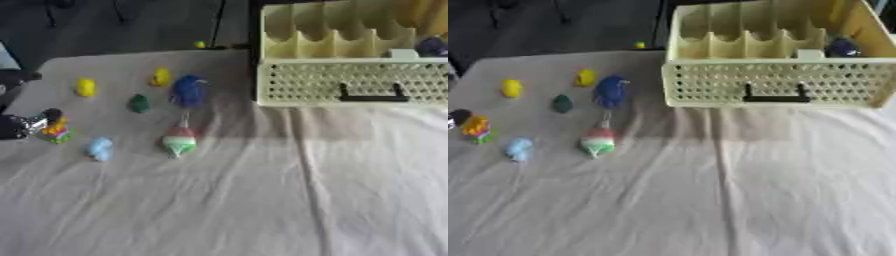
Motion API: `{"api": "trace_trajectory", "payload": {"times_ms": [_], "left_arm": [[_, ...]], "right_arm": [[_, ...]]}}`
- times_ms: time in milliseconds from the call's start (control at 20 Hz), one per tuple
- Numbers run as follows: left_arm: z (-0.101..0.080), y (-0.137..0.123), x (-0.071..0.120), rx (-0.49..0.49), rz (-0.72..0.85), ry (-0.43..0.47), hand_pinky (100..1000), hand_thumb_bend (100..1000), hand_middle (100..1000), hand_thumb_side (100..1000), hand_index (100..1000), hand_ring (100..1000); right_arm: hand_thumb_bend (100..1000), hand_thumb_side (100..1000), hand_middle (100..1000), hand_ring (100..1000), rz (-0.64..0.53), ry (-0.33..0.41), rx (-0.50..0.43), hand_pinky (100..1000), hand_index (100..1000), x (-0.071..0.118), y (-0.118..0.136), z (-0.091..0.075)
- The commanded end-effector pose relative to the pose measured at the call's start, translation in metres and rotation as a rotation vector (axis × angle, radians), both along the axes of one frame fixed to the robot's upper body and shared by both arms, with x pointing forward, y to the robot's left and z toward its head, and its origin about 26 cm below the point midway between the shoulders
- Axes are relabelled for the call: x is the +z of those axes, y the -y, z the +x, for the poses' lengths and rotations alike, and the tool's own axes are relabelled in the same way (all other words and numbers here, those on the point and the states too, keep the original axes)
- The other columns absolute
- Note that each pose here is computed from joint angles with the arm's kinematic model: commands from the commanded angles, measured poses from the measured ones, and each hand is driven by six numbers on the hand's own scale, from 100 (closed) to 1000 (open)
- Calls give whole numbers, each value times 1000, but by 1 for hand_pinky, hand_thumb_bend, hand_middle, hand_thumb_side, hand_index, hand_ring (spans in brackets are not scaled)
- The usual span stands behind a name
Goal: Pick up objects from table and place into drawer.
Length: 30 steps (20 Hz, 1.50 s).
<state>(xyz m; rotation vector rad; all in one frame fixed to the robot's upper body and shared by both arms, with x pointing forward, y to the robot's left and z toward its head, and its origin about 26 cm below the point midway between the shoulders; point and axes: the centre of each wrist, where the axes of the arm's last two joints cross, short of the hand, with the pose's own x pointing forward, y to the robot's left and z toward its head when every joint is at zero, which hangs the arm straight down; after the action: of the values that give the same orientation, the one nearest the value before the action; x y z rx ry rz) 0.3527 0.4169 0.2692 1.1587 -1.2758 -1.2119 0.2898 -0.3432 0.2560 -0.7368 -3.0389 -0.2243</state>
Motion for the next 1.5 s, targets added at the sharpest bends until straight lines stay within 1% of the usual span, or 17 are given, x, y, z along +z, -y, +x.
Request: {"api": "trace_trajectory", "payload": {"times_ms": [50, 250, 300, 550, 650, 800, 850, 1100, 1150, 1300, 1400, 1500], "left_arm": [[2, -13, 11, 45, -53, -11, 899, 563, 981, 884, 1000, 972], [12, -22, 4, 90, -148, -31, 870, 550, 957, 874, 1000, 951], [14, -24, 1, 104, -166, -40, 864, 559, 954, 858, 1000, 947], [25, -39, -15, 181, -211, -95, 847, 549, 944, 819, 1000, 936], [28, -44, -22, 207, -223, -109, 838, 529, 941, 771, 1000, 930], [31, -52, -31, 235, -240, -130, 834, 500, 942, 665, 1000, 929], [31, -53, -33, 238, -245, -134, 827, 475, 939, 629, 1000, 924], [32, -55, -37, 240, -261, -122, 805, 424, 930, 569, 1000, 913], [32, -55, -38, 245, -263, -115, 802, 419, 927, 561, 1000, 910], [33, -57, -39, 268, -276, -82, 785, 369, 911, 593, 1000, 898], [33, -58, -41, 283, -284, -66, 785, 357, 910, 630, 1000, 898], [34, -59, -42, 296, -294, -52, 784, 350, 910, 641, 1000, 897]], "right_arm": [[100, 657, 433, 460, 43, 146, 45, 390, 773, 5, 1, -4], [100, 655, 431, 458, 43, 134, 38, 393, 771, 2, 1, -4], [100, 656, 430, 457, 43, 132, 38, 393, 769, 1, 1, -4], [100, 655, 427, 455, 43, 127, 40, 393, 767, -1, -1, -3], [100, 655, 427, 454, 44, 126, 40, 394, 766, -1, -1, -3], [100, 654, 425, 452, 48, 123, 37, 394, 767, -3, -1, -3], [100, 654, 424, 452, 50, 121, 35, 395, 767, -4, -1, -3], [100, 653, 419, 448, 59, 108, 26, 396, 766, -8, -1, -3], [100, 651, 419, 448, 59, 106, 27, 398, 766, -8, -2, -3], [100, 649, 417, 448, 56, 103, 34, 400, 764, -9, -3, -3], [100, 647, 414, 447, 54, 101, 39, 402, 761, -10, -4, -2], [100, 648, 410, 446, 51, 97, 43, 403, 760, -11, -4, -2]]}}
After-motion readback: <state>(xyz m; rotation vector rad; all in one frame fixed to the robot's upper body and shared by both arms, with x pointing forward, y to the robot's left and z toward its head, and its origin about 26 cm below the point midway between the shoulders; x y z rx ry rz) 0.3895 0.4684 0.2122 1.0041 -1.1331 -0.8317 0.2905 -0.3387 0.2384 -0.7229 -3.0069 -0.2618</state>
